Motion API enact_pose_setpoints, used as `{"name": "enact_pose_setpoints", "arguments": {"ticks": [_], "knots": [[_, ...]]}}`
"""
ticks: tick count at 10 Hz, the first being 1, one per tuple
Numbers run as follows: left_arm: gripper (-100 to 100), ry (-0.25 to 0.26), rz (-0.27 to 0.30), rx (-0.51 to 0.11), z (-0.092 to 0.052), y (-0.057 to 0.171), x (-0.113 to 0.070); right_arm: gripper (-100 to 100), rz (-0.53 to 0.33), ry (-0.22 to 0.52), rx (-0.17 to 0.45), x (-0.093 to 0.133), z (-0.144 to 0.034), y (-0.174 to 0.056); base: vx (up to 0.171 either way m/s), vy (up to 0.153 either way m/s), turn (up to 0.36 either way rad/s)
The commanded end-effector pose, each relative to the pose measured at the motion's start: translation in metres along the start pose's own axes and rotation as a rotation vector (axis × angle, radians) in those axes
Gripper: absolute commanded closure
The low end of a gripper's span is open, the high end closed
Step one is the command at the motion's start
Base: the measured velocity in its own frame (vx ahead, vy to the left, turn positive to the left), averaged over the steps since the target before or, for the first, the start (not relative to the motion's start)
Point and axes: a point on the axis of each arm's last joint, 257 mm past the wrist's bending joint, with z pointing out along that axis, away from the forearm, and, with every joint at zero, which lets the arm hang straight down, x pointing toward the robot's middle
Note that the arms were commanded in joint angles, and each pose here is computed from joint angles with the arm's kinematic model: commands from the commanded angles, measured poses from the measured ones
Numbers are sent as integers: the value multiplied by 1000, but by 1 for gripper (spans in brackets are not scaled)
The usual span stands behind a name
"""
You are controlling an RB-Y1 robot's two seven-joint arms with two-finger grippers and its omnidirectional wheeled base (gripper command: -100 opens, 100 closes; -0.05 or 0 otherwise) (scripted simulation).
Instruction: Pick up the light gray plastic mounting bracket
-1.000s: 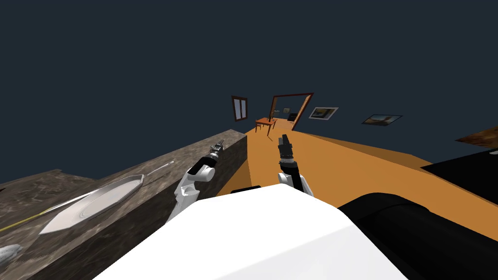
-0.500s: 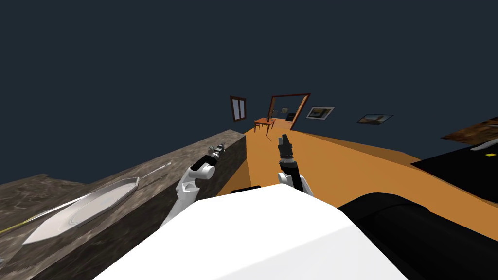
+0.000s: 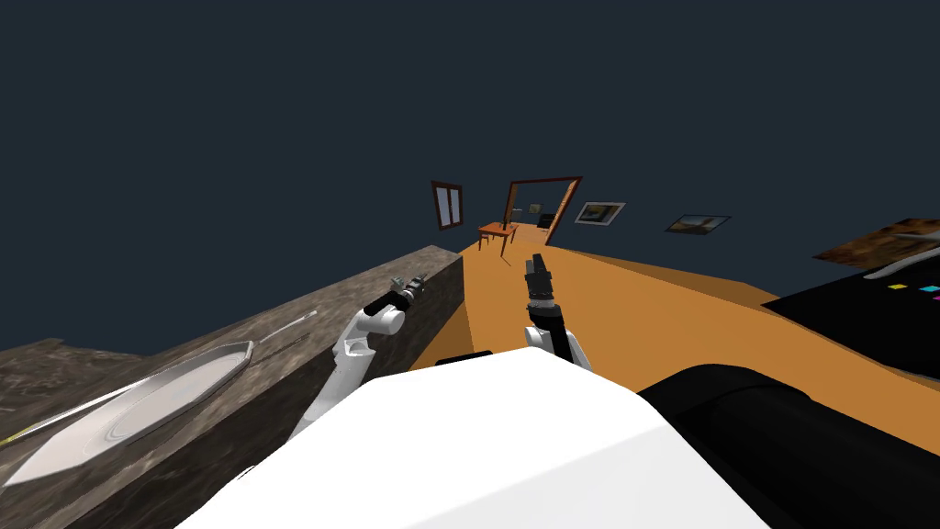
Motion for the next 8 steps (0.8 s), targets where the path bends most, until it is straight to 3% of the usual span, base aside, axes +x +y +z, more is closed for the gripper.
{"name": "enact_pose_setpoints", "arguments": {"ticks": [1,5,8], "knots": [[-100,13,11,-49,0,12,2,0,0,0,0,0,0,0,16,10,-39],[-100,42,57,-184,3,47,-5,0,0,0,0,0,0,0,30,18,-47],[-100,53,101,-295,1,76,-19,0,0,0,0,0,0,0,42,27,-47]]}}
